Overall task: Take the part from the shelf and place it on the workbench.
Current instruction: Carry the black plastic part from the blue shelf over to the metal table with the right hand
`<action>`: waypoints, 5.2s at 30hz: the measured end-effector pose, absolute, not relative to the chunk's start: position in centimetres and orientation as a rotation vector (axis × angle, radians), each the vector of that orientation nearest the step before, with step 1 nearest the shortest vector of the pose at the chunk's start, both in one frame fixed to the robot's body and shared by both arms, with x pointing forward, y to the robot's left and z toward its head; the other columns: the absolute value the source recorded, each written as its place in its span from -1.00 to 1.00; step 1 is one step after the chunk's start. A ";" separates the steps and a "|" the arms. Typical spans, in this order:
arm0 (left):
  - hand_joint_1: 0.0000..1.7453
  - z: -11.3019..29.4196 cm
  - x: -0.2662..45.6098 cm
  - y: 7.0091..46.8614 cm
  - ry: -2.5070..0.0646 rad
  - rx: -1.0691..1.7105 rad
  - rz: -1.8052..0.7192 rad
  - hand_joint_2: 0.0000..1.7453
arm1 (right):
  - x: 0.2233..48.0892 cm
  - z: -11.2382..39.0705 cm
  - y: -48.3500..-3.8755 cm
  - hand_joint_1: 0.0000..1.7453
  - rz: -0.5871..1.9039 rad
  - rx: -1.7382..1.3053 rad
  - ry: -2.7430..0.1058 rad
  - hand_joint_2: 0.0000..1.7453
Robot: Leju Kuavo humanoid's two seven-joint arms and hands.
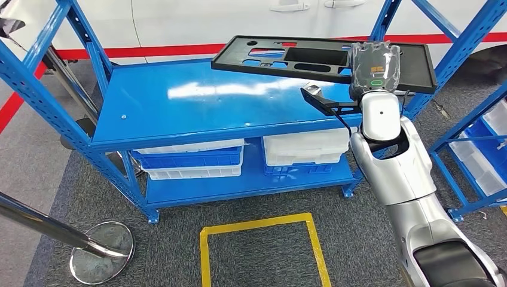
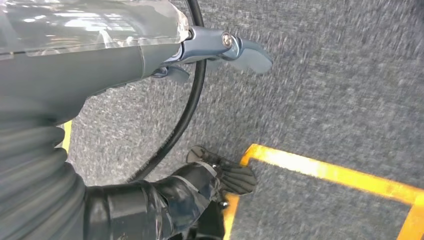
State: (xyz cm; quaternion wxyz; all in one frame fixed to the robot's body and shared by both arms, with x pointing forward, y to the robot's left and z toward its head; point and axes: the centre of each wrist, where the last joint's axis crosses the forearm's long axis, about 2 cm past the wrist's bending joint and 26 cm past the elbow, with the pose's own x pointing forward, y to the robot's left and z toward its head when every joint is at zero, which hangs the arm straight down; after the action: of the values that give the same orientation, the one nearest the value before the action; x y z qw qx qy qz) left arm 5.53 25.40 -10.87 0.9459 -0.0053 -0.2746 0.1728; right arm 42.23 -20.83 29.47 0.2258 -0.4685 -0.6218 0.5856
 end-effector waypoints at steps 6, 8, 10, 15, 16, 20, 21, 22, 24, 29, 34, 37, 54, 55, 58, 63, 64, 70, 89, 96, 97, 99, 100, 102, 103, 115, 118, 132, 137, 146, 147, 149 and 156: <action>-1.00 -10.9 5.4 25.3 -0.556 -0.011 0.352 1.00 | 42.3 29.6 -20.8 1.00 1.614 -1.296 -1.715 1.00; -1.00 -10.9 5.4 25.3 -0.556 -0.011 0.351 1.00 | 42.3 29.7 -20.8 1.00 1.614 -1.297 -1.716 1.00; -1.00 -10.9 5.4 25.2 -0.556 -0.012 0.348 1.00 | 42.3 29.6 -20.8 1.00 1.614 -1.298 -1.713 1.00; -1.00 -10.9 5.5 25.3 -0.557 -0.010 0.339 1.00 | 42.4 29.4 -21.3 1.00 1.614 -1.308 -1.693 1.00; -1.00 -10.9 5.5 25.3 -0.558 -0.010 0.337 1.00 | 42.5 29.4 -21.6 1.00 1.613 -1.314 -1.686 1.00; -1.00 -10.9 5.5 25.3 -0.558 -0.007 0.336 1.00 | 42.7 29.5 -22.8 1.00 1.615 -1.342 -1.657 1.00; -1.00 -10.9 5.5 25.4 -0.558 -0.006 0.335 1.00 | 42.8 29.5 -23.2 1.00 1.616 -1.351 -1.647 1.00; -1.00 -10.9 5.5 25.4 -0.558 -0.006 0.334 1.00 | 42.8 29.5 -23.7 1.00 1.616 -1.360 -1.635 1.00; -1.00 -10.9 5.5 25.4 -0.557 -0.004 0.334 1.00 | 43.0 29.6 -24.4 1.00 1.616 -1.375 -1.616 1.00; -1.00 -10.9 5.5 25.5 -0.557 -0.002 0.334 1.00 | 43.1 29.2 -25.1 1.00 1.623 -1.379 -1.590 1.00; -1.00 -10.9 5.5 25.4 -0.558 -0.002 0.332 1.00 | 43.1 29.3 -25.5 1.00 1.614 -1.386 -1.583 1.00; -1.00 -10.9 5.4 25.5 -0.555 -0.001 0.331 1.00 | 43.2 29.3 -25.7 1.00 1.611 -1.391 -1.576 1.00; -1.00 -10.9 5.7 25.6 -0.562 0.002 0.329 1.00 | 42.9 27.5 -26.4 1.00 1.623 -1.361 -1.545 1.00; -1.00 -10.9 5.7 25.6 -0.562 0.002 0.327 1.00 | 43.0 27.4 -26.5 1.00 1.626 -1.360 -1.542 1.00; -1.00 -10.9 5.7 25.7 -0.566 0.000 0.324 1.00 | 43.0 27.0 -26.4 1.00 1.641 -1.347 -1.531 1.00; -1.00 -10.9 5.8 25.6 -0.574 -0.007 0.320 1.00 | 43.1 27.5 -24.8 1.00 1.657 -1.329 -1.565 1.00; -1.00 -10.9 5.8 25.6 -0.575 -0.008 0.320 1.00 | 43.1 27.6 -24.5 1.00 1.661 -1.327 -1.573 1.00; -1.00 -10.9 5.5 25.6 -0.569 -0.007 0.323 1.00 | 43.3 29.2 -22.2 1.00 1.690 -1.321 -1.618 1.00; -1.00 -10.9 5.6 25.8 -0.574 -0.002 0.321 1.00 | 43.4 30.0 -21.2 1.00 1.709 -1.329 -1.615 1.00; -1.00 -10.9 5.5 25.7 -0.600 -0.009 0.305 1.00 | 43.4 29.9 -21.2 1.00 1.704 -1.333 -1.611 1.00; -1.00 -10.9 5.5 25.8 -0.599 -0.007 0.306 1.00 | 43.4 29.9 -21.2 1.00 1.703 -1.333 -1.611 1.00; -1.00 -10.9 5.5 25.7 -0.598 -0.005 0.307 1.00 | 43.4 29.9 -21.1 1.00 1.703 -1.331 -1.613 1.00; -1.00 -10.9 5.5 25.7 -0.598 -0.005 0.307 1.00 | 43.4 29.9 -21.0 1.00 1.703 -1.331 -1.614 1.00; -1.00 -10.9 5.5 25.7 -0.597 -0.004 0.307 1.00 | 43.4 29.8 -21.0 1.00 1.703 -1.328 -1.613 1.00; -1.00 -10.9 5.5 25.7 -0.597 -0.004 0.307 1.00 | 43.3 29.8 -21.0 1.00 1.704 -1.326 -1.612 1.00; -1.00 -10.9 5.8 25.9 -0.598 0.004 0.305 1.00 | 43.3 29.4 -21.1 1.00 1.703 -1.323 -1.606 1.00; -1.00 -10.9 5.8 25.9 -0.597 0.007 0.305 1.00 | 43.3 29.1 -21.1 1.00 1.705 -1.318 -1.600 1.00; -1.00 -10.9 5.5 25.8 -0.586 0.011 0.309 1.00 | 43.2 28.6 -21.0 1.00 1.706 -1.303 -1.598 1.00; -1.00 -10.9 5.6 25.9 -0.586 0.012 0.310 1.00 | 43.2 28.2 -21.0 1.00 1.710 -1.296 -1.588 1.00; -1.00 -10.8 6.1 26.2 -0.593 0.020 0.309 1.00 | 43.3 28.1 -21.3 1.00 1.711 -1.298 -1.581 1.00; -1.00 -10.8 6.1 26.2 -0.593 0.020 0.309 1.00 | 43.3 28.1 -21.3 1.00 1.711 -1.299 -1.580 1.00; -1.00 -10.8 6.0 26.2 -0.592 0.020 0.309 1.00 | 43.3 27.9 -21.4 1.00 1.713 -1.296 -1.574 1.00; -1.00 -10.9 6.0 26.3 -0.591 0.022 0.313 1.00 | 43.2 27.6 -21.5 1.00 1.715 -1.292 -1.569 1.00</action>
State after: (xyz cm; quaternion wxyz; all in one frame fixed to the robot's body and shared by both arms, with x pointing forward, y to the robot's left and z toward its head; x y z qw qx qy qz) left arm 6.02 26.28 -10.85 0.9445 0.0107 -0.2902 0.1537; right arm 43.25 -21.51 27.63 0.2389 -0.4720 -0.5728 0.6262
